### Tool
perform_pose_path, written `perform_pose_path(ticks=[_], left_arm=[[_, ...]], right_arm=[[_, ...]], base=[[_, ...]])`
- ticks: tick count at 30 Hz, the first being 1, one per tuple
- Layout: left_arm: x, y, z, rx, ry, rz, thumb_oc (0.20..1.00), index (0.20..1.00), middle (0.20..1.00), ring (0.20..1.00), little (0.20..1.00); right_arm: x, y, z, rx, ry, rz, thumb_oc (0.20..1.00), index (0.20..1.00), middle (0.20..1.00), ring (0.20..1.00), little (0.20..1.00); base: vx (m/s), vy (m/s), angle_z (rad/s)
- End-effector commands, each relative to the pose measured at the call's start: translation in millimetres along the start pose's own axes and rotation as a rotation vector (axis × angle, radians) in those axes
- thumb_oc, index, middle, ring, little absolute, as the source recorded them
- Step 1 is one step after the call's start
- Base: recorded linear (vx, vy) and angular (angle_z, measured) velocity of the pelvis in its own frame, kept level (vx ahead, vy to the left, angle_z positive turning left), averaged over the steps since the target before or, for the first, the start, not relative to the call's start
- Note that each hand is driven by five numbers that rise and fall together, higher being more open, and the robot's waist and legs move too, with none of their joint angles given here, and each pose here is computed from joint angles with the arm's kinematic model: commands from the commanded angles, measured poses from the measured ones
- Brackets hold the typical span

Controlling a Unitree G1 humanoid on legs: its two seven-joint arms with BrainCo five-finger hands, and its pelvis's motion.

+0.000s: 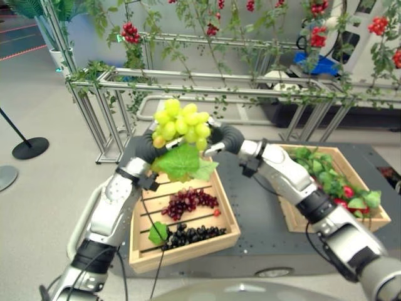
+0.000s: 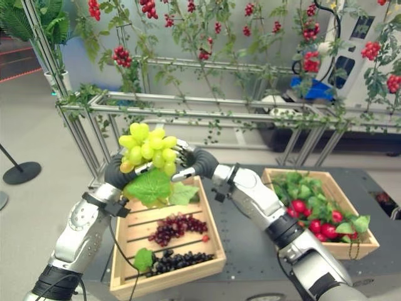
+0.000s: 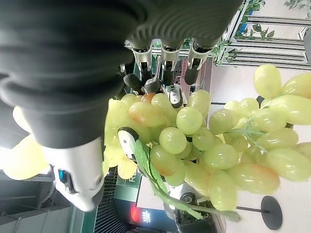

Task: Pick up the fruits from the basket on one side to the basket on the other side

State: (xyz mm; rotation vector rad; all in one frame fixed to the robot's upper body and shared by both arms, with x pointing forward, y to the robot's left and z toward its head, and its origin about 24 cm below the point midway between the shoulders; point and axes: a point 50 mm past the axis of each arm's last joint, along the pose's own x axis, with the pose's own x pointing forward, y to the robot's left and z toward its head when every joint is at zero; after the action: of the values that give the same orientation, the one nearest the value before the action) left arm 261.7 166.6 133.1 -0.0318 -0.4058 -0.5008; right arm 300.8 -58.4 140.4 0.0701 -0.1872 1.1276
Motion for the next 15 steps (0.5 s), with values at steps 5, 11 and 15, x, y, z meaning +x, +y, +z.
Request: perform_pose_path(ticks=[5,11,15], left_arm=[[50,-26,48,-0.033,-0.28,-0.169,0.2,0.2,0.2,0.2,0.2],[60,-35,48,-0.119,-0.301,-0.197,0.2,0.2,0.2,0.2,0.2],[68,-44,49,-0.199,-0.307,-0.247,0.2,0.2,0.2,0.2,0.2]], right_arm=[[35,74,-25,0.089,0.042,0.383,1.0,1.0,1.0,1.0,1.0],[38,83,-34,0.135,0.063,0.408,1.0,1.0,1.0,1.0,1.0],[39,87,-37,0.161,0.07,0.421,1.0,1.0,1.0,1.0,1.0]], base=[[0.0,0.001,-0.02],[0.0,0.0,0.0],[0.0,0.0,0.0]])
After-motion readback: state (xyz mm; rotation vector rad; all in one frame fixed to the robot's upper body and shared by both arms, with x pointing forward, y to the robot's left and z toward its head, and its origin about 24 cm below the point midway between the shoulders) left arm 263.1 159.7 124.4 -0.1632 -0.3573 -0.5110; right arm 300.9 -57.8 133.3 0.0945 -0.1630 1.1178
